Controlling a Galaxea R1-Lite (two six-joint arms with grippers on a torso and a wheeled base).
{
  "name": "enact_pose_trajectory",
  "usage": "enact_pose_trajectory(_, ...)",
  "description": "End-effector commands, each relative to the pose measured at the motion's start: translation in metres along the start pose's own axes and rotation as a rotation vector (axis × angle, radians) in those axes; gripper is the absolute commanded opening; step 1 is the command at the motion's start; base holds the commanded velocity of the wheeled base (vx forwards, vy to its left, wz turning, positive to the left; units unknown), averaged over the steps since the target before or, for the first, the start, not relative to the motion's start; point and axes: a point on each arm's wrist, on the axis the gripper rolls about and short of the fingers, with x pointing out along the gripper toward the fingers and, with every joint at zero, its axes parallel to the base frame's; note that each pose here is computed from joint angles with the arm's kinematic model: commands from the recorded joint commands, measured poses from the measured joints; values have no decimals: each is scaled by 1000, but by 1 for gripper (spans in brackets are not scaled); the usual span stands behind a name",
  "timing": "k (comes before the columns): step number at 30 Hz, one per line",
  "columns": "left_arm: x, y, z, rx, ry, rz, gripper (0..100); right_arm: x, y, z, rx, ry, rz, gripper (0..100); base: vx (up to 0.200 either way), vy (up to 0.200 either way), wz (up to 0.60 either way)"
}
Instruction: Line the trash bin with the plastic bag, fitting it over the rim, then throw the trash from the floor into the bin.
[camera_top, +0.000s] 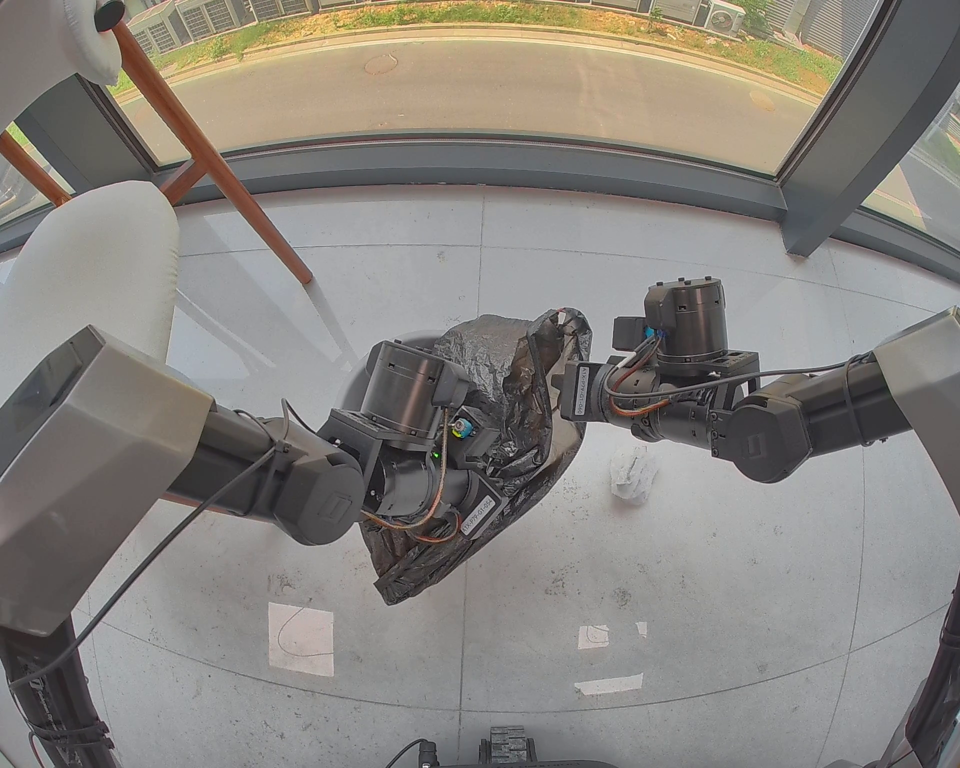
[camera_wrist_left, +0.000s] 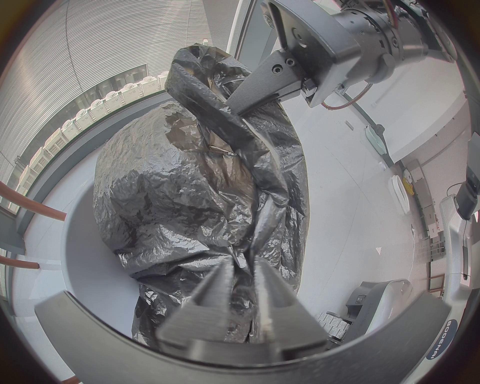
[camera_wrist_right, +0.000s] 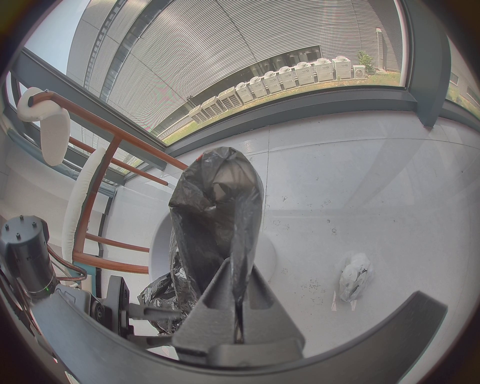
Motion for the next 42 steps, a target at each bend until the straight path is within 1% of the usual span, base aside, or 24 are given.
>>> enact_pose_trajectory(1, 0, -1, 0, 0, -2, -5, 0, -1, 0, 0, 2, 2, 0, 0, 0, 0, 0)
enact_pose_trajectory(5, -9, 2, 10, -17, -31, 1, 0, -4, 0, -1, 0, 5, 1, 0, 0, 0, 0)
enact_pose_trajectory(6, -24, 5, 18, -38, -61, 12, 0, -7, 1, 2, -1, -1, 5, 0, 0, 0, 0)
enact_pose_trajectory(9, -42, 9, 26, -57, -74, 20, 0, -9, 2, 2, -4, -1, 12, 0, 0, 0, 0)
enact_pose_trajectory(11, -53, 15, 31, -64, -92, 41, 0, -9, 1, 2, -5, 0, 15, 0, 0, 0, 0)
enact_pose_trajectory(14, -68, 41, 32, -94, -112, 102, 0, -9, 2, 3, -7, -2, 18, 0, 0, 0, 0)
enact_pose_trajectory(15, -70, 45, 31, -100, -105, 105, 0, -9, 2, 3, -7, -2, 18, 0, 0, 0, 0)
enact_pose_trajectory(16, -70, 43, 29, -104, -90, 93, 0, -8, 3, 2, -7, 0, 18, 0, 0, 0, 0)
enact_pose_trajectory(18, -73, 33, 28, -119, -67, 54, 0, -7, 3, 0, -8, 6, 18, 0, 0, 0, 0)
enact_pose_trajectory(19, -74, 11, 28, -135, -46, -12, 0, -6, 4, 0, -9, 7, 21, 0, 0, 0, 0)
enact_pose_trajectory(21, -70, -13, 29, -143, -34, -65, 0, -7, 5, -1, -11, 8, 23, 0, 0, 0, 0)
enact_pose_trajectory(24, -63, -19, 23, -137, -10, -80, 0, -7, 7, -1, -13, 7, 25, 0, 0, 0, 0)
enact_pose_trajectory(25, -57, -21, 20, -132, 3, -85, 100, -8, 7, 0, -13, 7, 25, 0, 0, 0, 0)
enact_pose_trajectory(27, -46, -23, 15, -109, 16, -88, 100, -9, 6, 1, -12, 3, 25, 0, 0, 0, 0)
enact_pose_trajectory(31, -24, -26, 9, -34, 1, -82, 100, -10, 5, -1, -10, 9, 21, 0, 0, 0, 0)
enact_pose_trajectory(33, -15, -26, 5, -16, 3, -74, 100, -10, 5, -3, -10, 17, 22, 0, 0, 0, 0)
enact_pose_trajectory(37, -7, -25, 4, -14, -6, -58, 100, -13, 5, -6, -11, 27, 18, 0, 0, 0, 0)
enact_pose_trajectory(39, -3, -20, 1, -22, 3, -42, 100, -14, 5, -6, -11, 25, 21, 0, 0, 0, 0)
enact_pose_trajectory(42, -1, -14, 1, -28, -3, -21, 100, -12, 4, -6, -10, -11, 30, 0, 0, 0, 0)
